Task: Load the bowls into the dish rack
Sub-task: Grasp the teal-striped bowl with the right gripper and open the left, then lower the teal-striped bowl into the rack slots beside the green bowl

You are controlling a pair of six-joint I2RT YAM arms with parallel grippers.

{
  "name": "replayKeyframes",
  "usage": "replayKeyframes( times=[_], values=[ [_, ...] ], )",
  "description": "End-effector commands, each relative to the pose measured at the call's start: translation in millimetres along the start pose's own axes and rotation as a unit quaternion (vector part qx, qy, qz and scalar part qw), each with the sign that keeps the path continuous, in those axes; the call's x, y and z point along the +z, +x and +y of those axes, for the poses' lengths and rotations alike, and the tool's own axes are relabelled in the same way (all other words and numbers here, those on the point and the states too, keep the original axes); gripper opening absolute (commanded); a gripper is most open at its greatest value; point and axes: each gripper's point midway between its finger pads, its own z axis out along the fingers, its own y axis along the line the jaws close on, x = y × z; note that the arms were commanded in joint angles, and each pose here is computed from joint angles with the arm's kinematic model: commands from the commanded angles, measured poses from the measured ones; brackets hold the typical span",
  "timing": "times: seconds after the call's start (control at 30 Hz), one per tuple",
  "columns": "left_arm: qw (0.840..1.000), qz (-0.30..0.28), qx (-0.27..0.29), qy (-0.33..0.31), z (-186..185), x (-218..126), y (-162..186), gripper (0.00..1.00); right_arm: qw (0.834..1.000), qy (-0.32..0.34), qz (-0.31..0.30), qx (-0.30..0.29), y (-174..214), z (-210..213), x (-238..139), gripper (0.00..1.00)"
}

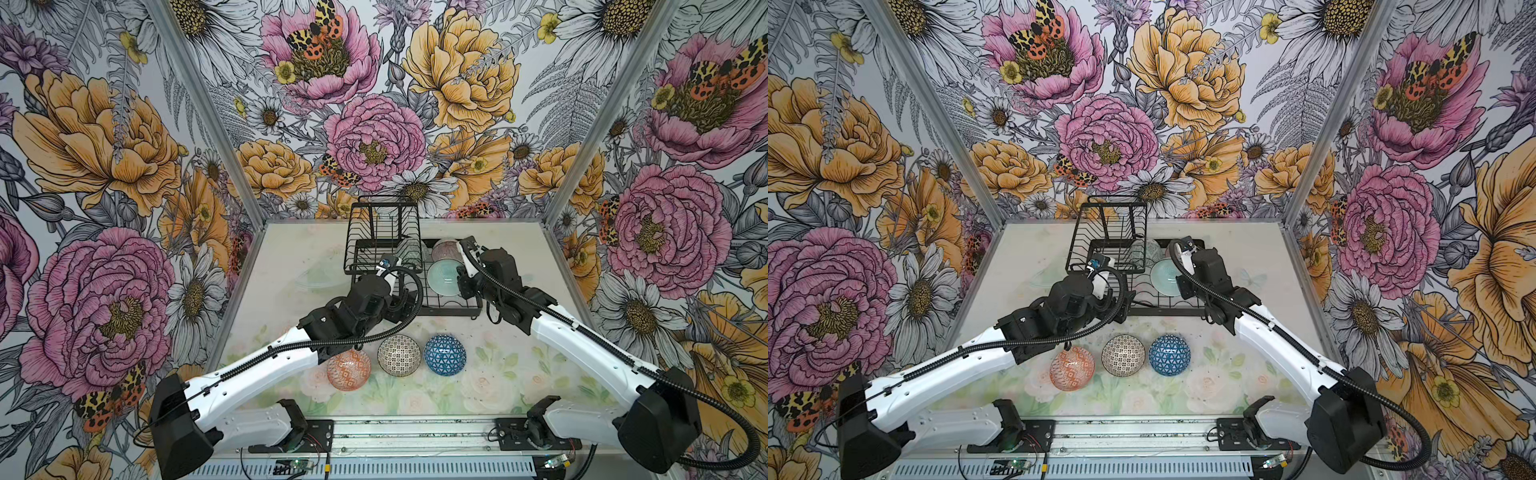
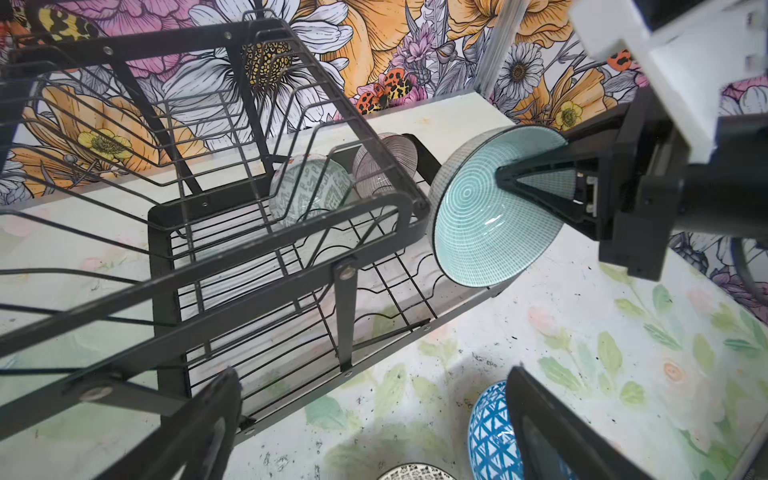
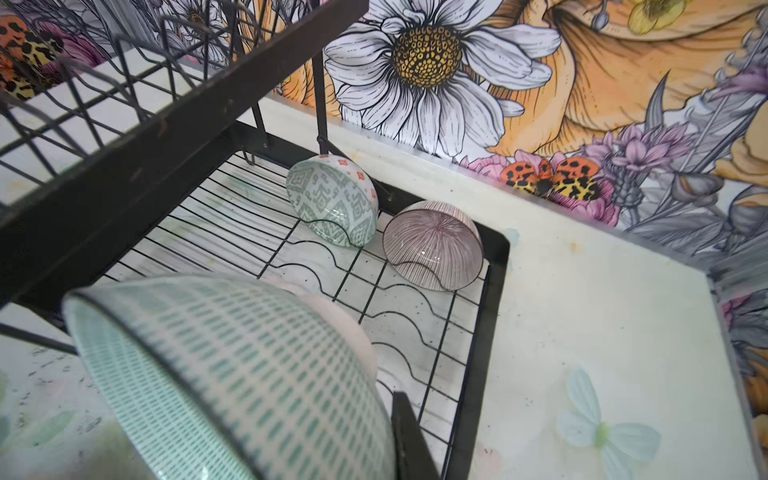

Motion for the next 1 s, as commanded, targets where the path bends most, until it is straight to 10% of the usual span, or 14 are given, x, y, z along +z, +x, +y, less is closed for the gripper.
replayKeyframes(
  times=[0.0,0.57,0.97],
  values=[
    [1.000,0.017,0.007,0.016,3,-1,7,0.99,0.989,0.081,-0.102,-0.074,-44,-24,2,0.00],
    [1.000,0.012,-0.003,0.021,13,-1,10,0.99,0.886,0.223,-0.225,-0.339,-25,-12,63,0.00],
    [0.999,0.016,-0.004,0.038,9,-1,10,0.99,0.871,0.196,-0.219,-0.394,-26,13,119,0.00]
  ],
)
